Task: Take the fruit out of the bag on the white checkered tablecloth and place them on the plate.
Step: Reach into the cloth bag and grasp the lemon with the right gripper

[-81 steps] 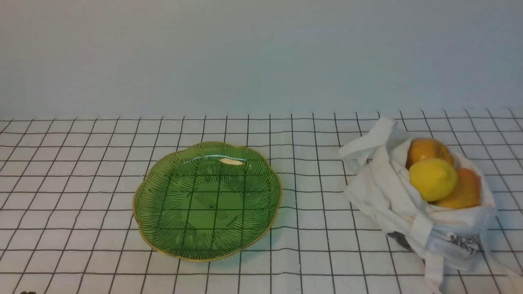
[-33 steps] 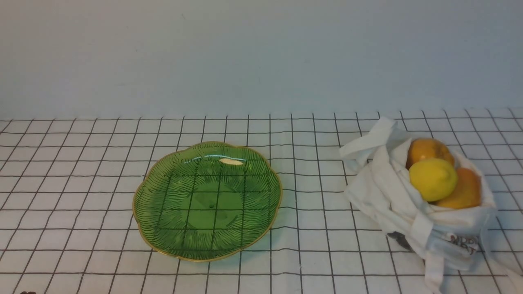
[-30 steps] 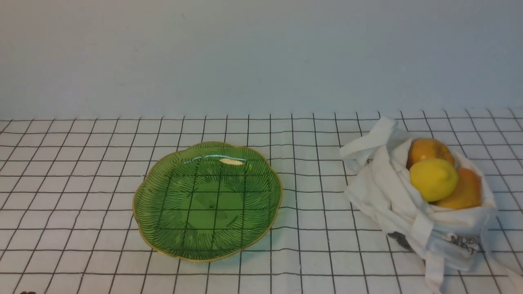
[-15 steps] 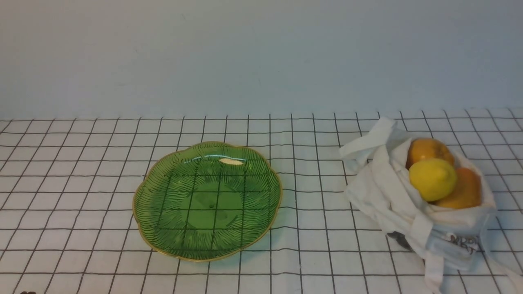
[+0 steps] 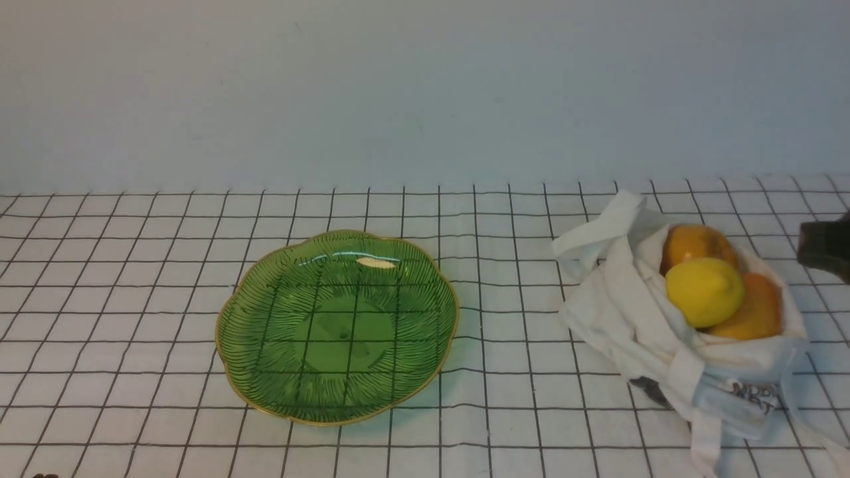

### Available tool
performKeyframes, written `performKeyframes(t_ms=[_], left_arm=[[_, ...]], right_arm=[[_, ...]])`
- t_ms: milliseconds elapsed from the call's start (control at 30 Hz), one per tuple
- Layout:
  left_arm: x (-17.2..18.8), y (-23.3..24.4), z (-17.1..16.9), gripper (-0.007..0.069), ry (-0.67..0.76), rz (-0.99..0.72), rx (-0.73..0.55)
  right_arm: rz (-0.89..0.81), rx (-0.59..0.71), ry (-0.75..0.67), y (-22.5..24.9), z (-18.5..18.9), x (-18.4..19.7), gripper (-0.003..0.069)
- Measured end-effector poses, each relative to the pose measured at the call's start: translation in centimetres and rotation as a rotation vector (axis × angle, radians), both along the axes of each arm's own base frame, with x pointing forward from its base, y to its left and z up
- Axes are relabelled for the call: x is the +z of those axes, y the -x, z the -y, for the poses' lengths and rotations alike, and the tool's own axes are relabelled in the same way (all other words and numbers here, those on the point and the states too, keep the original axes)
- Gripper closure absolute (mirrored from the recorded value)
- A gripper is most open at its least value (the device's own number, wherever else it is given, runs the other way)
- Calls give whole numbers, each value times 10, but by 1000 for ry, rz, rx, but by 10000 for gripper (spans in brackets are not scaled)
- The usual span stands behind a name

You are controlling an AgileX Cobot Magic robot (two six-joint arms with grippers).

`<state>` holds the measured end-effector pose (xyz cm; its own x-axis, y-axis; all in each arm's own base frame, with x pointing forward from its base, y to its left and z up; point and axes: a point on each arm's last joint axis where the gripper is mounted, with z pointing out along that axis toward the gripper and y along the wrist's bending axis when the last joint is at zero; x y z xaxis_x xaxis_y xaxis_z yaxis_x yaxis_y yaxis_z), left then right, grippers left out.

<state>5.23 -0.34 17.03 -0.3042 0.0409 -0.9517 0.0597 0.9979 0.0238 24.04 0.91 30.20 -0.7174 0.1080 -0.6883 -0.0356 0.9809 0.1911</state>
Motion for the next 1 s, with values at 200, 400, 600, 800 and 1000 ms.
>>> performKeyframes(t_ms=[200, 400, 600, 800, 1000], left_arm=[[0, 0, 0, 633, 0, 0, 0], [0, 0, 0, 633, 0, 0, 0], [0, 0, 0, 633, 0, 0, 0], [0, 0, 0, 633, 0, 0, 0], [0, 0, 0, 633, 0, 0, 0]], right_arm=[[-66, 49, -5, -44, -10, -20, 239], [-130, 76, -5, -71, -19, -42, 30], [-231, 76, -5, -85, -20, -72, -31], [-275, 71, -17, -87, -21, -82, 90], [-288, 101, -13, -89, -22, -69, 111]])
